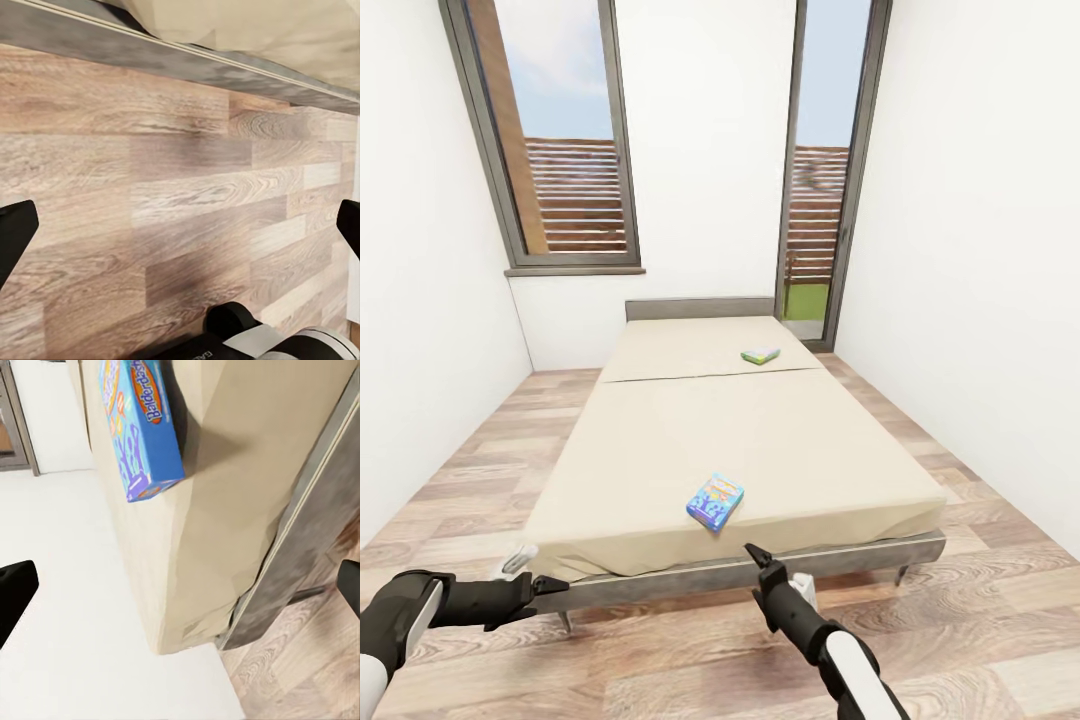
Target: Put all the toys in the child's room - the three board games (two on the bed and one on the table), the two jigsaw puzzles on the table, and the tennis ball on the table - inside the toy box on the table in the child's room.
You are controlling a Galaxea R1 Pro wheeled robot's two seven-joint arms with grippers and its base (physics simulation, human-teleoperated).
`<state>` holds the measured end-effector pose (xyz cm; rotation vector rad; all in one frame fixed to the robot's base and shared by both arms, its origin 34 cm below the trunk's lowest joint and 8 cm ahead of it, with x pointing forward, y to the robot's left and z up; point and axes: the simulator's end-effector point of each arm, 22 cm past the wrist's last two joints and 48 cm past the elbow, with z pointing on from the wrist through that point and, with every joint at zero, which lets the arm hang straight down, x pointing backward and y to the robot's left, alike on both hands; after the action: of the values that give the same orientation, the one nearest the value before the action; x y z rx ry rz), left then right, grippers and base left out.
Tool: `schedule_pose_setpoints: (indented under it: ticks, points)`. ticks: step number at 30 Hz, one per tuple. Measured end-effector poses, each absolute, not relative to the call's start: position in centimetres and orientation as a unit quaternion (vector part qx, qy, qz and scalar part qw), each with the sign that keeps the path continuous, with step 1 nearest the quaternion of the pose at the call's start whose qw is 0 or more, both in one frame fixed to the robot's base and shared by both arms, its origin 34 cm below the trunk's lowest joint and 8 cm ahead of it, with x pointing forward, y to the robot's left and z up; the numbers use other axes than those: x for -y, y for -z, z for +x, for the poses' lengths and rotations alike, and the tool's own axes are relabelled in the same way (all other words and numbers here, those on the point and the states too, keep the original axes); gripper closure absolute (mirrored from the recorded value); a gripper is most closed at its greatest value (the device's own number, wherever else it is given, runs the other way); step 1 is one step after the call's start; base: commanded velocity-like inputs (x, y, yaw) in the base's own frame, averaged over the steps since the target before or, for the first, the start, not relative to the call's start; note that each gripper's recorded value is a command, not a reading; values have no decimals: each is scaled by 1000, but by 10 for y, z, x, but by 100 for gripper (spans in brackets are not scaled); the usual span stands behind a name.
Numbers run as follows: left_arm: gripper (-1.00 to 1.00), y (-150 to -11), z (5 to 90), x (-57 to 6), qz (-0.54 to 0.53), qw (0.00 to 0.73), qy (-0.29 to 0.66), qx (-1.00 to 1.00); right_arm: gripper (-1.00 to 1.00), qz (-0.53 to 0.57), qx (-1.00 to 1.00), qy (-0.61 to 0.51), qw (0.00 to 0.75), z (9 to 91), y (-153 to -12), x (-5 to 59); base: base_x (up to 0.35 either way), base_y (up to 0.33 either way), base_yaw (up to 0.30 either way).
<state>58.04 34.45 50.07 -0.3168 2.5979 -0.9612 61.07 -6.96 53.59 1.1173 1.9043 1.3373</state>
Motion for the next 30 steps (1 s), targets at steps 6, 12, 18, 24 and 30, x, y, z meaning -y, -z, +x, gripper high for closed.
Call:
schedule_pose_setpoints:
  ticks: [6,12,18,24,30]
  points:
    - [-100,-501,580,-344,-112,176,339,-917,-100,424,-703,-501,273,611,-535,70,0,0,0]
    - [-100,-501,580,-344,-112,176,340,-917,-100,425,-702,-501,273,611,-535,70,0,0,0]
    - [-100,-501,580,-344,-112,176,340,-917,-100,432,-697,-500,277,613,-536,71,0,0,0]
    - [-100,-501,580,-344,-113,175,341,-917,-100,447,-689,-491,290,616,-534,75,0,0,0]
    - [-100,-501,580,-345,-114,176,342,-916,-100,455,-690,-485,284,613,-525,75,0,0,0]
